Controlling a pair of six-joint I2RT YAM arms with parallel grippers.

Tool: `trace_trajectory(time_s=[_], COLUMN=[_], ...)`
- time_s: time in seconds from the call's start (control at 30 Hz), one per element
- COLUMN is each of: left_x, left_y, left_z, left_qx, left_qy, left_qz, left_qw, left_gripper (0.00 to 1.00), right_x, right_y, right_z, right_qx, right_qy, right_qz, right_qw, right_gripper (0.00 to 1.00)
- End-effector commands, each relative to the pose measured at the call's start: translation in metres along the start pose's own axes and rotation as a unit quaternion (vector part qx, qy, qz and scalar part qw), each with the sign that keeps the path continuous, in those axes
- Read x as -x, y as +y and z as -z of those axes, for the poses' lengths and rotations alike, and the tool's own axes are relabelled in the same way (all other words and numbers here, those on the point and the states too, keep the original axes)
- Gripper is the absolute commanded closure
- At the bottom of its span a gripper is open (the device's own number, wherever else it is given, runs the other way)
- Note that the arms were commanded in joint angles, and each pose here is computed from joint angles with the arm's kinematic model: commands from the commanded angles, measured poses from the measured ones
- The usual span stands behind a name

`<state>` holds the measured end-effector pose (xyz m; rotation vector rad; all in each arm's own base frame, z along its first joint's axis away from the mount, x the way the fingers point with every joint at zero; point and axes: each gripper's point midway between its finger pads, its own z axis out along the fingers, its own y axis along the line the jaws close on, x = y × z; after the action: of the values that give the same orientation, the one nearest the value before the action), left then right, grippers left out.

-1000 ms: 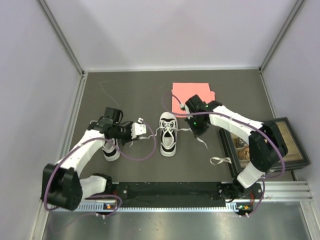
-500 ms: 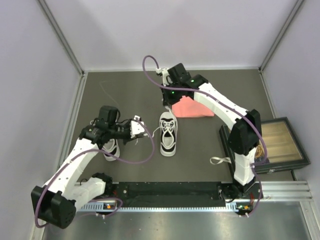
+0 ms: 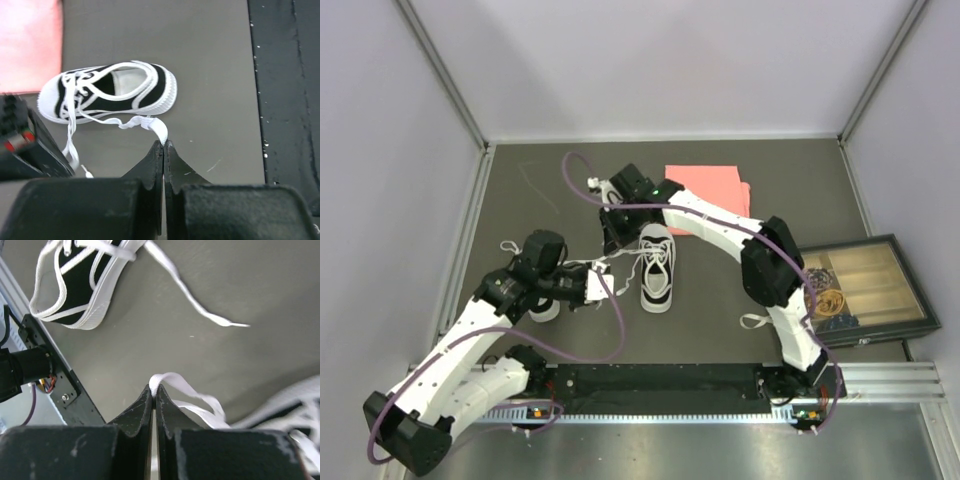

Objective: Tie the shoes

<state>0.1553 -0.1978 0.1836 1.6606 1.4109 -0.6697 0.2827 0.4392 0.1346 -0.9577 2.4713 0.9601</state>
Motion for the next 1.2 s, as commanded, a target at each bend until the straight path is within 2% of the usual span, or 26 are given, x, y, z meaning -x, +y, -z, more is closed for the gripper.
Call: trace_trajectory(time_s=[0.0, 0.03, 0.07, 0.13, 0.17, 0.33, 0.47, 0.53, 0.67, 0.77, 0.87, 0.93, 1.13, 1.17], left_x=[-0.003, -0.004, -0.005, -0.005, -0.005, 0.000, 0.012, 0.018, 0.023, 0.026, 0.027, 0.031, 0.008, -0.014], left_y=[-0.013, -0.014, -0.016, -0.018, -0.018, -0.012, 0.004, 0.014, 0.035, 0.043, 0.068, 0.093, 0.181, 0.194], left_z=[0.000, 0.000, -0.001, -0.001, -0.001, -0.004, -0.012, -0.014, -0.023, -0.029, -0.033, -0.035, -0.043, -0.047], left_qx=[-0.008, -0.010, -0.011, -0.013, -0.014, -0.007, -0.001, 0.010, 0.016, 0.007, 0.041, 0.079, 0.171, 0.180], left_qy=[0.002, 0.003, 0.003, 0.002, 0.002, -0.008, -0.028, -0.030, -0.033, -0.036, -0.034, -0.039, -0.037, -0.022], left_qz=[0.008, 0.010, 0.011, 0.010, 0.011, 0.013, 0.024, 0.041, 0.029, 0.014, 0.034, 0.042, 0.141, 0.172], left_qw=[1.000, 1.000, 1.000, 1.000, 1.000, 1.000, 0.999, 0.999, 0.999, 0.999, 0.998, 0.995, 0.974, 0.968], left_gripper=[1.00, 1.00, 1.00, 1.00, 1.00, 1.00, 1.00, 1.00, 1.00, 1.00, 1.00, 1.00, 1.00, 1.00], right_x=[0.004, 0.001, -0.002, -0.003, -0.001, 0.023, 0.047, 0.055, 0.059, 0.056, 0.049, 0.046, 0.014, 0.009], right_y=[0.034, 0.035, 0.037, 0.037, 0.036, 0.041, 0.039, 0.034, 0.027, 0.024, 0.020, 0.015, -0.011, -0.014], right_z=[-0.022, -0.023, -0.025, -0.022, -0.019, 0.014, 0.054, 0.079, 0.111, 0.119, 0.127, 0.140, 0.157, 0.157], right_qx=[0.044, 0.044, 0.047, 0.044, 0.038, 0.034, 0.045, 0.045, 0.046, 0.047, 0.025, 0.014, -0.025, -0.030], right_qy=[-0.003, 0.003, 0.009, 0.012, 0.006, -0.037, -0.089, -0.116, -0.141, -0.142, -0.141, -0.163, -0.169, -0.163], right_qz=[0.013, 0.013, 0.014, 0.011, 0.014, 0.012, -0.005, -0.013, -0.019, -0.022, -0.027, -0.036, -0.067, -0.069], right_qw=[0.999, 0.999, 0.999, 0.999, 0.999, 0.999, 0.995, 0.992, 0.989, 0.988, 0.989, 0.986, 0.983, 0.984], right_gripper=[0.94, 0.91, 0.81, 0.70, 0.61, 0.50, 0.32, 0.26, 0.14, 0.14, 0.18, 0.18, 0.20, 0.21])
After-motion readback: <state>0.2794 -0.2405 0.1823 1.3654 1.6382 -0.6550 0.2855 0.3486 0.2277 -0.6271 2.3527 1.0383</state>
